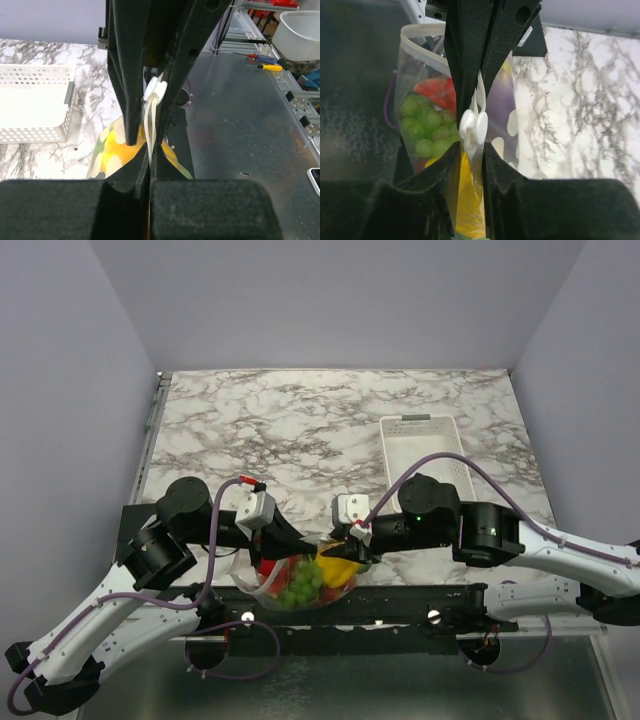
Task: Place the food in the zip-top bag and seal the zipper
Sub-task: Zip the zipper food storage bag at the center of the board.
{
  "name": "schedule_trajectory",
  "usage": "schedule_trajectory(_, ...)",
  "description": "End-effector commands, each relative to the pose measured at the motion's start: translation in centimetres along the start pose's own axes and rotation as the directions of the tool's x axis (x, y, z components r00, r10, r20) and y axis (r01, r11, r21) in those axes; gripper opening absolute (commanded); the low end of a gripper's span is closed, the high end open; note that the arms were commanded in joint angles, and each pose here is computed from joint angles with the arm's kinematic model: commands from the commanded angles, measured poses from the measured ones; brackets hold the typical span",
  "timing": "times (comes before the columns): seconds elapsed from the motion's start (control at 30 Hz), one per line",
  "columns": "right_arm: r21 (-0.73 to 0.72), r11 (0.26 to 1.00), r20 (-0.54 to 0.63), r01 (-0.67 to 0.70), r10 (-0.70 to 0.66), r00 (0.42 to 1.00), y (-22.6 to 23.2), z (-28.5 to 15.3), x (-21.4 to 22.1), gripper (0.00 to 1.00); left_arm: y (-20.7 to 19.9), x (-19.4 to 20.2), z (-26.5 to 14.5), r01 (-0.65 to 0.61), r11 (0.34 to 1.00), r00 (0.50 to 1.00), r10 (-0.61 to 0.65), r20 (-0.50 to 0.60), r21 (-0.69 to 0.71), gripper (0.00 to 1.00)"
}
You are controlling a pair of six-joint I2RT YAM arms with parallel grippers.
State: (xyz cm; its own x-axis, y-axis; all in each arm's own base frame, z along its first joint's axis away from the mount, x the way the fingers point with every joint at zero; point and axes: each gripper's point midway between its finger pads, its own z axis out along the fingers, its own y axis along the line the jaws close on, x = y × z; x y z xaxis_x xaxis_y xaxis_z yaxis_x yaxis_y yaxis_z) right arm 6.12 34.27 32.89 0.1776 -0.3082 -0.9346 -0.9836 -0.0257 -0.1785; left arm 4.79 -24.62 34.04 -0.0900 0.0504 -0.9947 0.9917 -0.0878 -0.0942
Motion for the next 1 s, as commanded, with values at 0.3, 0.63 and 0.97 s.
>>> schedule_trajectory(0.3,-0.03,0.999,0.006,-0.018,0.018,1.0,0.2,0.0,-1.3,0.01,-1.4,-2.8,-0.5,-0.072,0.997,0.995,0.069,0.075,0.035,0.02)
schedule_trajectory(0.63,0.005,0.995,-0.039,-0.097,0.097,0.995,-0.4,-0.1,-2.0,0.01,-0.9,-3.3,-0.3,-0.099,0.995,0.992,0.097,0.078,0.023,0.5)
schedule_trajectory(0.97,0.015,0.993,-0.06,-0.121,0.122,0.991,-0.5,0.4,-1.3,0.01,0.2,-3.9,0.2,-0.104,0.995,0.992,0.104,0.076,-0.008,0.5)
